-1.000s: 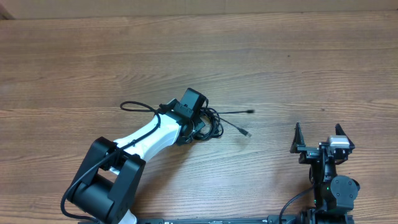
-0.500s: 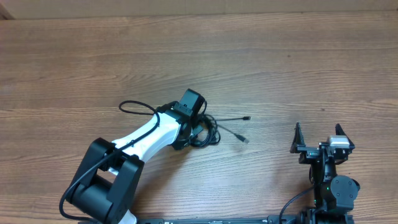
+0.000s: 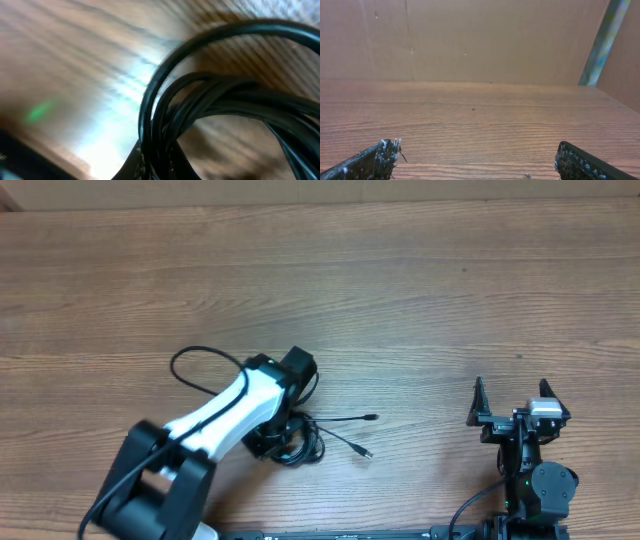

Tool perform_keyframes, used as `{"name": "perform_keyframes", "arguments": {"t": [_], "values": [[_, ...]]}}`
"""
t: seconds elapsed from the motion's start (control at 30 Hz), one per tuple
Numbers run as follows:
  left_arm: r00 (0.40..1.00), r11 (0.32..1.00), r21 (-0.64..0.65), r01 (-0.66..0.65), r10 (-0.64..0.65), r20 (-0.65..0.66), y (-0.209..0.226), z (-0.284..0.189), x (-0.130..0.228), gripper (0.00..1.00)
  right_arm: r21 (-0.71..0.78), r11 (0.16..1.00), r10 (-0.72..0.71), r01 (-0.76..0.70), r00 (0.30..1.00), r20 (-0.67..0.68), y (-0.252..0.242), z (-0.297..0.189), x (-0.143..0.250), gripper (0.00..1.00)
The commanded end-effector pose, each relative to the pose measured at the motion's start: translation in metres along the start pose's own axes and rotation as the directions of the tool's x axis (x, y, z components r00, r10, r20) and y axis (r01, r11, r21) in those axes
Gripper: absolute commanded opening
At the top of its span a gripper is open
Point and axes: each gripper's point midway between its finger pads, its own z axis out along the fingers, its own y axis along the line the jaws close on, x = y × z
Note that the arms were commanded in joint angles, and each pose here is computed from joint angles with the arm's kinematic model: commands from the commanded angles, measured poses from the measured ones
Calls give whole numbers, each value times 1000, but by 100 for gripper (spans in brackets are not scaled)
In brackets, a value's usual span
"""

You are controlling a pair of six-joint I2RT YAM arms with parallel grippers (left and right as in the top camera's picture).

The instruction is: Untangle cables

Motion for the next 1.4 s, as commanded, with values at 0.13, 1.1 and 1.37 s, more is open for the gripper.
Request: {"name": "perform_keyframes", "arguments": {"t": [0.13,1.1,1.37], "values": [[991,943,315,110,-128,37,-12,-65,-2,5,11,1000,-2,2,1000,7,-2,0,1,100],[966,900,358,-250,206,158,-51,-69,-7,95,11,1000,-2,2,1000,7,-2,0,1,100],[859,795,350,-495,388,333,-50,-121,-24,73,11,1000,-2,2,1000,7,-2,0,1,100]]}}
